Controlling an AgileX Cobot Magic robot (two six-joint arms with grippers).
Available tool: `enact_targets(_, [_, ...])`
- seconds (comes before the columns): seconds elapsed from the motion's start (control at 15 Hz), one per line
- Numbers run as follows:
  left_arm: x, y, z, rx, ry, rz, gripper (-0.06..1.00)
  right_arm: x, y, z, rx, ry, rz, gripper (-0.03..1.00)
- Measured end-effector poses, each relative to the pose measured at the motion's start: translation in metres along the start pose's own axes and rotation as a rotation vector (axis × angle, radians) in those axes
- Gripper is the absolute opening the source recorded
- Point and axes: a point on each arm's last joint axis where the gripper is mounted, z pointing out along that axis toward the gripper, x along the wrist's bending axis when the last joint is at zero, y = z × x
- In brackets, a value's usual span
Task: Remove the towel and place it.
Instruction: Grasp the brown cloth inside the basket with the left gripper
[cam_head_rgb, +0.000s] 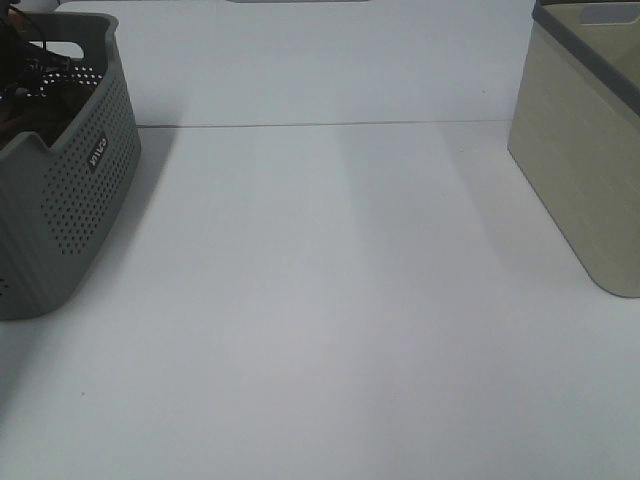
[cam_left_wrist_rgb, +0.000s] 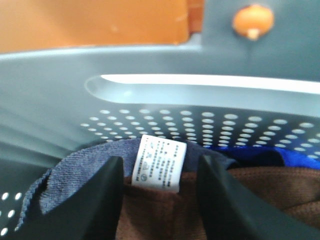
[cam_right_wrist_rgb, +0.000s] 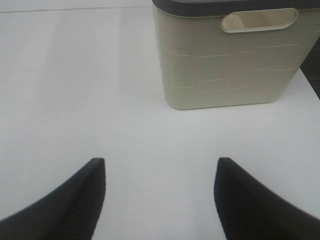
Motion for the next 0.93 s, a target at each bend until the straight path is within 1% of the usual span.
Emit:
enact_targets(0.2, [0.0010, -0.0005, 0.0000, 0.005, 0.011, 0.013, 0.40, 0.0000, 0.0000, 0.0000, 0.000, 0.000, 0.000, 0.61])
enact_targets(0.4, [0.0011, -0.0009, 0.0000, 0.010, 0.012, 0.033, 0.37, 0.0000, 0.0000, 0.0000, 0.000, 0.000, 0.000, 0.61])
enact_targets(0.6, [0.0013, -0.0010, 0.0000, 0.012, 0.014, 0.037, 0.23, 0.0000, 0.0000, 0.0000, 0.000, 0.000, 0.000, 0.61])
enact_targets(0.73, [0.0015, -0.0011, 0.0000, 0.013, 0.016, 0.042, 0.18, 0.0000, 0.0000, 0.0000, 0.000, 0.000, 0.000, 0.61])
enact_targets(0.8, [0.0016, -0.0011, 0.0000, 0.012, 0.017, 0.043, 0.13, 0.0000, 0.0000, 0.0000, 0.000, 0.000, 0.000, 0.61])
enact_targets(0.93, [0.0018, -0.0018, -0.0001, 0.020, 0.020, 0.057, 0.01, 0.0000, 0.0000, 0.0000, 0.000, 0.000, 0.000, 0.61])
